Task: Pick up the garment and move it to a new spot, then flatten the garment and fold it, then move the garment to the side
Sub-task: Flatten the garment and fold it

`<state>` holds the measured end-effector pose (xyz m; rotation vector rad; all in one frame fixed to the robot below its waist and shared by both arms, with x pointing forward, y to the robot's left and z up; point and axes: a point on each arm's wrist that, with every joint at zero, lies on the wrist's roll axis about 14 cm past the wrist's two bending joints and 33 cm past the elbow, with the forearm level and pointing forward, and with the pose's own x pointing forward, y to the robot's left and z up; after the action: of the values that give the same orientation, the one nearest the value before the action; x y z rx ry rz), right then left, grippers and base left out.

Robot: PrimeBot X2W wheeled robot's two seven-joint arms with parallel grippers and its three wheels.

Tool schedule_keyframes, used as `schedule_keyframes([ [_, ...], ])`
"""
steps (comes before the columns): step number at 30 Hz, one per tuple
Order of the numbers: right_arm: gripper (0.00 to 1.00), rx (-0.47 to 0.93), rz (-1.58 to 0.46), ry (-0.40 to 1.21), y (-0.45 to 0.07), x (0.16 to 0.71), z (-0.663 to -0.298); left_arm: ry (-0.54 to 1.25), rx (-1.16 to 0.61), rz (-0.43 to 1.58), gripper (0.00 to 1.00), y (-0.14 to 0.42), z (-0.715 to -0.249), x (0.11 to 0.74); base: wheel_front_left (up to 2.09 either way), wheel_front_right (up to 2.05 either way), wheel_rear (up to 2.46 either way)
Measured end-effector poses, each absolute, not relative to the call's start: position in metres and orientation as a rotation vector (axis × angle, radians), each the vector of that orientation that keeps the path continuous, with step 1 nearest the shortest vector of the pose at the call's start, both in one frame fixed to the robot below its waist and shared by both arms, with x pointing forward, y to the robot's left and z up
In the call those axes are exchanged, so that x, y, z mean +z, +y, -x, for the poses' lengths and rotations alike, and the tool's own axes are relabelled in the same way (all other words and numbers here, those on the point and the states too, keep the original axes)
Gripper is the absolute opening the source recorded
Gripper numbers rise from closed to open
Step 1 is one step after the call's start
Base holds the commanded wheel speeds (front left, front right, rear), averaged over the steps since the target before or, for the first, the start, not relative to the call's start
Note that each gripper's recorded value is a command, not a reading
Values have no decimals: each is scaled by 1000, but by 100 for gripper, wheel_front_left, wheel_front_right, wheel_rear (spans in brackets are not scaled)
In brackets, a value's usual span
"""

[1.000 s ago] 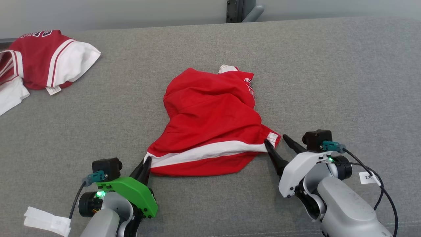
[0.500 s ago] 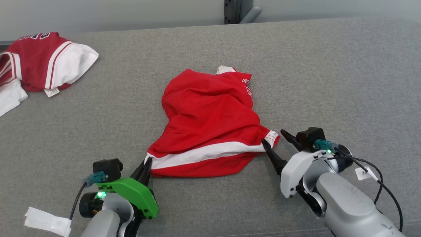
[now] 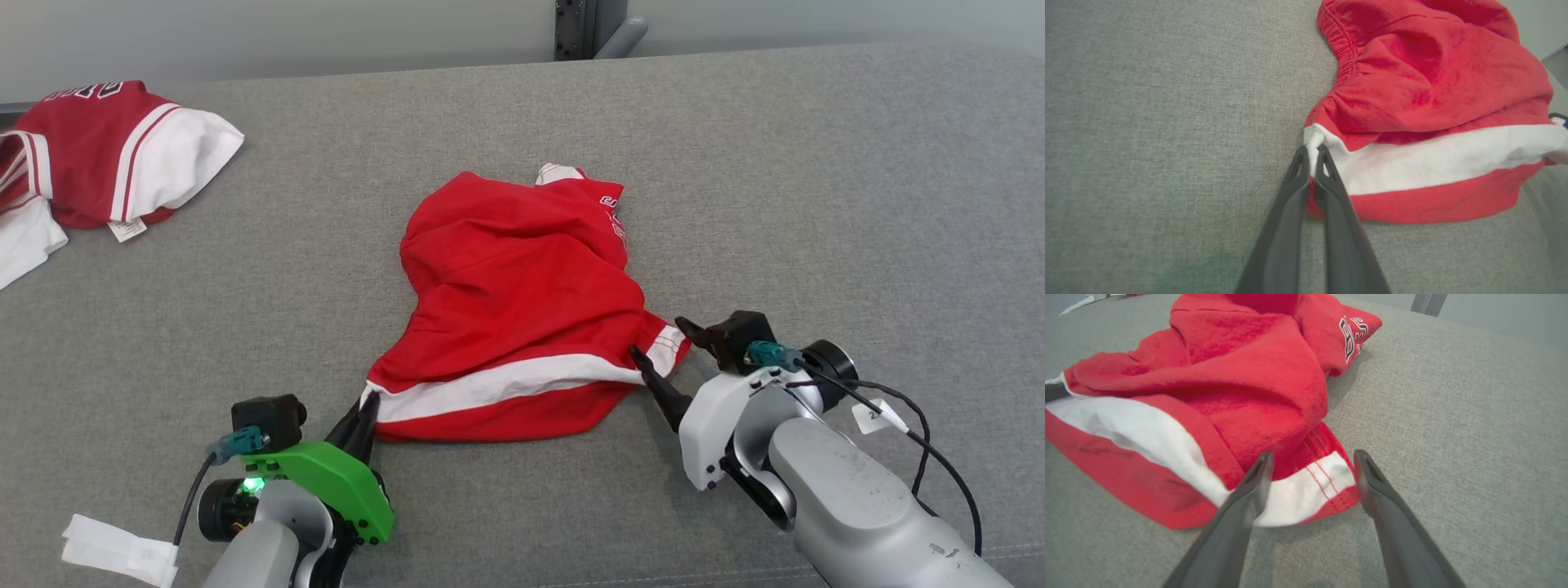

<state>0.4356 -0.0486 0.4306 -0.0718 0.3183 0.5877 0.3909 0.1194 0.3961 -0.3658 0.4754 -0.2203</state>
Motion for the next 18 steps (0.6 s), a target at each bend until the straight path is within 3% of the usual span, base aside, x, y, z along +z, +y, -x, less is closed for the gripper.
schedule_keyframes([
  [6,70,607,107,411,-49,416,-429,480,-220,367,0,119,-390,395,0,0,0],
  [8,50,604,112,428,-51,414,-430,481,-219,367,0,120,-390,394,0,0,0],
  [15,26,597,111,478,-56,411,-427,475,-219,367,0,120,-390,396,0,0,0],
  [17,0,598,105,482,-56,410,-424,474,-220,368,0,120,-391,396,0,0,0],
  [18,0,596,101,494,-57,408,-423,474,-220,368,0,120,-391,396,0,0,0],
])
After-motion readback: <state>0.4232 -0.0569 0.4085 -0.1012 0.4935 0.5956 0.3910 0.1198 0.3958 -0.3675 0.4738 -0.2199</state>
